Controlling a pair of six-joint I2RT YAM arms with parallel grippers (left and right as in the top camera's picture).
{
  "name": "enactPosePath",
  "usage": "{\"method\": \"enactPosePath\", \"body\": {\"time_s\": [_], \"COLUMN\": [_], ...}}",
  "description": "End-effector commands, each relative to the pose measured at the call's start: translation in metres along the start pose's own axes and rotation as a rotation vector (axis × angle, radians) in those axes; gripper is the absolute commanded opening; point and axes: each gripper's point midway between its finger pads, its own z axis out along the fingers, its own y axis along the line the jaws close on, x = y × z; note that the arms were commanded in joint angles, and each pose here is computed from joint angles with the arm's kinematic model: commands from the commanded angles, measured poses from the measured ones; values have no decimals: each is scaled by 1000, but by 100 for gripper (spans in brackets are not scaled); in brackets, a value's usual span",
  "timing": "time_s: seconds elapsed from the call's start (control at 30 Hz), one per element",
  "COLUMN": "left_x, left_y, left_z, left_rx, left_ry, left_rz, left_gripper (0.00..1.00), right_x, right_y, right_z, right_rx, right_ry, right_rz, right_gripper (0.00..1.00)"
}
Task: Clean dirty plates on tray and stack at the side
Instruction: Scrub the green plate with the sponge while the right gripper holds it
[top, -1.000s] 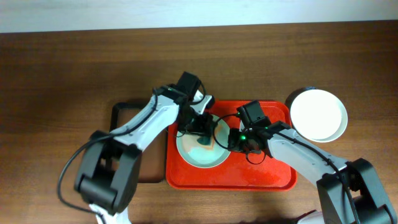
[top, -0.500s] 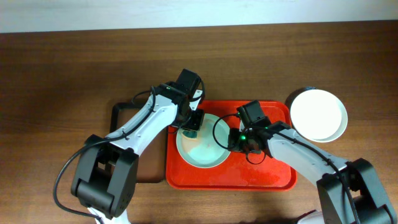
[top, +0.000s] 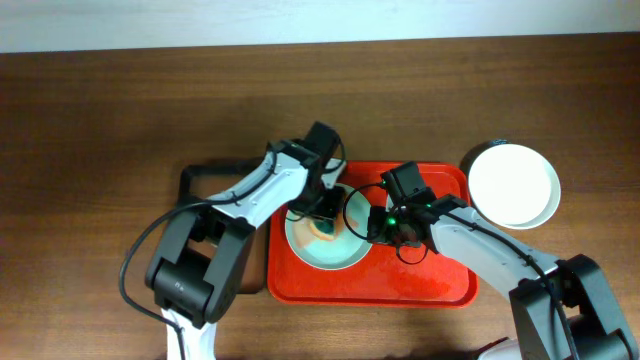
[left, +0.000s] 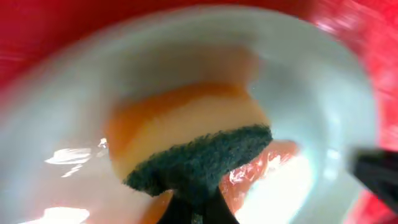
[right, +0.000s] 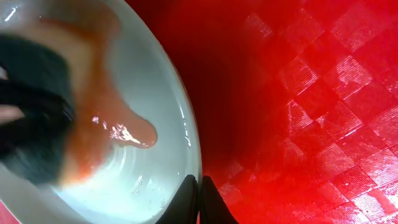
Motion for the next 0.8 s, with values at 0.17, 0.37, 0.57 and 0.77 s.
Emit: {"method": "enactPosePath", "body": {"time_s": [0.17,0.37,0.57,0.77], "left_x": [-11,5,38,-3], "left_y": [8,45,2,38], "left_z": [-57,-5,20,-124], "left_rx": [-72,-187,114,93], "left_ry": [-151,-87,107,-266], "left_rz": [16,-100,-131,-188], "left_gripper": [0,0,0,0], "right_x": [4,4,4,5], "right_y": [3,3,3,2], "right_z": [3,3,3,4], "right_rx": [-8,-8,-7,-6], "right_ry": [13,13,14,14], "right_rz": [-18,-18,-19,-19], "right_gripper": [4,4,4,4]}}
